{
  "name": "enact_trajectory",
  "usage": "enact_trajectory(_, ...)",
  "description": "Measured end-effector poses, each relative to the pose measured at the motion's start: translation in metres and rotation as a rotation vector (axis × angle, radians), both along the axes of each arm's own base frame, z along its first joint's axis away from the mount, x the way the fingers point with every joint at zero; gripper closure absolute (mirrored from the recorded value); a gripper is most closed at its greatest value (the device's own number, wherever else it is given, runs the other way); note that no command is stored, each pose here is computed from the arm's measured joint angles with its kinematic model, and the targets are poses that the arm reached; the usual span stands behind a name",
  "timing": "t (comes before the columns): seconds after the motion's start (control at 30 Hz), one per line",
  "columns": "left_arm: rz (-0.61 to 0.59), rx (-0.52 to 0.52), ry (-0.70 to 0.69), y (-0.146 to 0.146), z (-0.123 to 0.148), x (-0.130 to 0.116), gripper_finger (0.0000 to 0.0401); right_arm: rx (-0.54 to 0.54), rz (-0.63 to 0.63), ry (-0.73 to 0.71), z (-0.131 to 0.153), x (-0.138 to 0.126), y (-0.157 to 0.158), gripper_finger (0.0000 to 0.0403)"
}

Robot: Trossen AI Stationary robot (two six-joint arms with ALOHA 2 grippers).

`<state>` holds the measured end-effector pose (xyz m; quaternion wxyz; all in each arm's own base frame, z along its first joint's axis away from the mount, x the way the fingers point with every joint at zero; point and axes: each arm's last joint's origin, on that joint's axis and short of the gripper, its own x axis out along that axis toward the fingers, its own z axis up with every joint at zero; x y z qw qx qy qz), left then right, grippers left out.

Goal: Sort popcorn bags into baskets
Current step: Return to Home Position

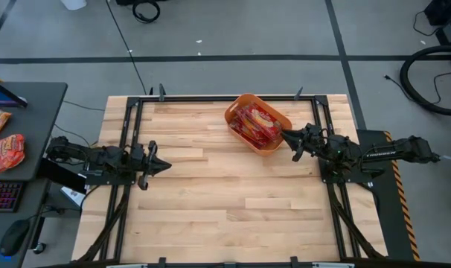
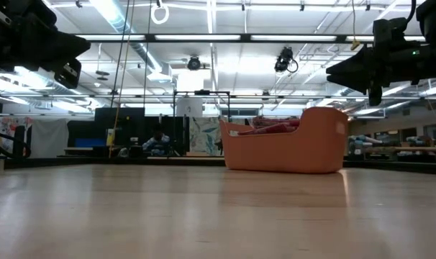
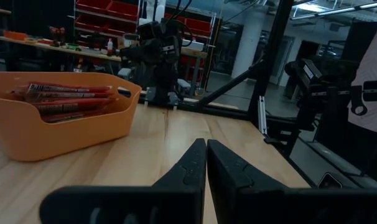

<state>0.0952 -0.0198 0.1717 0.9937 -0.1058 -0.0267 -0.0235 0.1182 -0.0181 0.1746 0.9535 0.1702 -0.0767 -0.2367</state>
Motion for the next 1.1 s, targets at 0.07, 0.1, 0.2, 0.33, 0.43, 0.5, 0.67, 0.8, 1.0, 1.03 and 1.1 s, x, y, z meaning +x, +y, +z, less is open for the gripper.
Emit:
enact_trajectory(0.07,0.0,0.0,0.0,0.0,0.0,0.0,0.0383,0.0,0.0,0.0,0.0,0.0,0.0,0.0294)
enact_trajectory(0.1,0.0,0.0,0.0,0.0,0.0,0.0,0.0383,0.0,0.0,0.0,0.0,0.0,0.0,0.0294)
enact_trajectory(0.2,0.0,0.0,0.001,0.0,-0.0001,0.0001,0.0383,0.0,0.0,0.0,0.0,0.0,0.0,0.0294)
enact_trajectory(0.33,0.0,0.006,0.019,-0.0004,-0.0015,0.0013,0.0383,0.0,0.0,0.001,-0.0002,0.0,0.0,0.0294)
enact_trajectory(0.43,0.0,0.008,0.024,-0.0005,-0.002,0.0017,0.0383,0.0,0.0,0.001,-0.0001,0.0,0.0,0.0294)
enact_trajectory(0.5,0.0,0.008,0.025,-0.0005,-0.002,0.0017,0.0383,0.0,0.0,0.001,-0.0001,0.0,0.0,0.0294)
enact_trajectory(0.67,0.0,0.007,0.024,-0.0005,-0.0019,0.0017,0.0383,0.0,0.0,0.001,-0.0001,0.0,0.0,0.0294)
enact_trajectory(0.8,0.0,0.007,0.024,-0.0005,-0.0019,0.0017,0.0383,0.0,0.0,0.001,-0.0001,0.0,0.0,0.0294)
enact_trajectory(1.0,0.0,0.007,0.023,-0.0005,-0.0019,0.0017,0.0383,0.0,0.0,0.001,0.0,0.0,0.0,0.0294)
enact_trajectory(1.03,0.0,0.007,0.023,-0.0005,-0.0019,0.0017,0.0383,0.0,0.0,0.001,-0.0002,0.0,0.0,0.0294)
enact_trajectory(1.1,0.0,0.007,0.023,-0.0005,-0.0019,0.0017,0.0383,0.0,0.0,0.0,-0.0001,0.0,0.0,0.0294)
